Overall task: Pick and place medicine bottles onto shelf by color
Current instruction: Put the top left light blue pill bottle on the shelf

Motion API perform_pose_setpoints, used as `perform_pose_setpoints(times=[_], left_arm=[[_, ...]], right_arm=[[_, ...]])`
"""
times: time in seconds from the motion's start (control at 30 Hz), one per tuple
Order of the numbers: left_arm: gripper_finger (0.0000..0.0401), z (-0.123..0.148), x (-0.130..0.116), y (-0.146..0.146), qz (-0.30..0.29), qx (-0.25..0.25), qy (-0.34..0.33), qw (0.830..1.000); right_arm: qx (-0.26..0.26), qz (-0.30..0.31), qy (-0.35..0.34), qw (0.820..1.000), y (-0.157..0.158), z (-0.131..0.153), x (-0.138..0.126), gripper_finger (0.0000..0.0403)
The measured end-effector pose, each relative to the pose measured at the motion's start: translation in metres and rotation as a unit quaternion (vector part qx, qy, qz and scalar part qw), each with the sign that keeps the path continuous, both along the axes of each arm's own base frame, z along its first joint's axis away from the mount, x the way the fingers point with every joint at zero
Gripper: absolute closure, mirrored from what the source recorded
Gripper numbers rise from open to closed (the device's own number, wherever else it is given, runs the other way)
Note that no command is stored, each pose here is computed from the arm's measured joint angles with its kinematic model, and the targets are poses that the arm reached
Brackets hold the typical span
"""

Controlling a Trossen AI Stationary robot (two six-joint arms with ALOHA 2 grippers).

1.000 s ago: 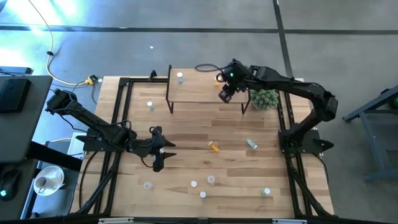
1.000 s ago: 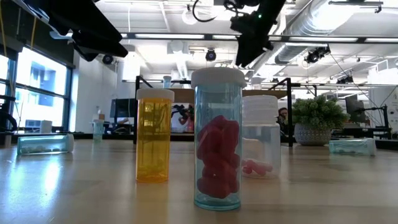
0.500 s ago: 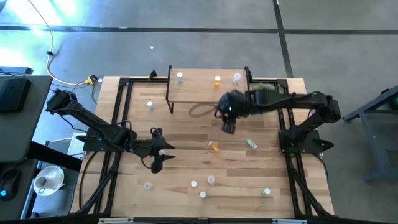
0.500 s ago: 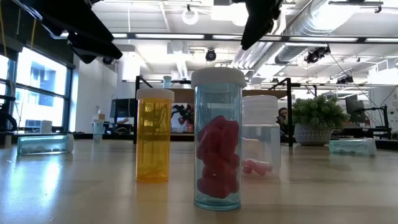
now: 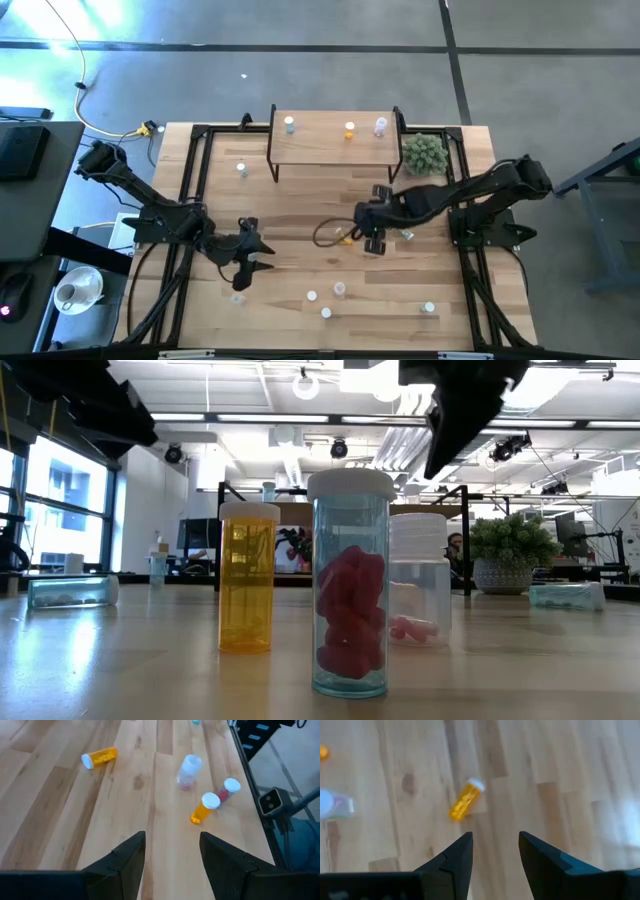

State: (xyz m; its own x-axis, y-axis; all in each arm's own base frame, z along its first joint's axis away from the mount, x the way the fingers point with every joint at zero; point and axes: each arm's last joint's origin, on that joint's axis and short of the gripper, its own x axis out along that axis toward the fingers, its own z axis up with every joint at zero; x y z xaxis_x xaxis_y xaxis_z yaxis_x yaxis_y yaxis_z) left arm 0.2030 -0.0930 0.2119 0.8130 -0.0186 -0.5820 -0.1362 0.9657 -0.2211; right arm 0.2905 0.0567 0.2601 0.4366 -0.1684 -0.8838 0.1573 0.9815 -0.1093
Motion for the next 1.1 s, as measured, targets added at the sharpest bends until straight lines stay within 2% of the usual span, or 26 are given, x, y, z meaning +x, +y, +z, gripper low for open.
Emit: perform_pose_setpoints(times=[0.17,0.43,0.6,0.73,0.9,1.1], left_arm=[[0.0222,-0.001,-0.007,-0.011,-0.011,-0.016,0.009,1.0],[0.0222,-0.004,-0.022,-0.031,-0.049,-0.023,0.027,0.998],[0.0222,-0.005,-0.03,-0.041,-0.051,-0.027,0.024,0.998],[0.0222,-0.004,-0.033,-0.044,-0.041,-0.016,0.013,0.999],[0.0222,-0.004,-0.033,-0.042,-0.016,0.001,-0.002,1.0],[0.0222,-0.003,-0.029,-0.034,0.037,0.032,-0.022,0.999]], right_arm=[[0.002,0.0,0.001,1.0,0.02,-0.012,-0.008,0.0252],[-0.013,0.008,-0.014,1.0,0.059,-0.013,-0.024,0.0252],[-0.033,-0.006,-0.034,0.999,0.078,-0.013,-0.035,0.0252],[-0.068,-0.019,-0.071,0.995,0.091,-0.012,-0.044,0.0252],[-0.135,-0.038,-0.131,0.981,0.1,-0.008,-0.05,0.0252],[-0.148,-0.051,-0.136,0.978,0.094,-0.008,-0.047,0.0252]])
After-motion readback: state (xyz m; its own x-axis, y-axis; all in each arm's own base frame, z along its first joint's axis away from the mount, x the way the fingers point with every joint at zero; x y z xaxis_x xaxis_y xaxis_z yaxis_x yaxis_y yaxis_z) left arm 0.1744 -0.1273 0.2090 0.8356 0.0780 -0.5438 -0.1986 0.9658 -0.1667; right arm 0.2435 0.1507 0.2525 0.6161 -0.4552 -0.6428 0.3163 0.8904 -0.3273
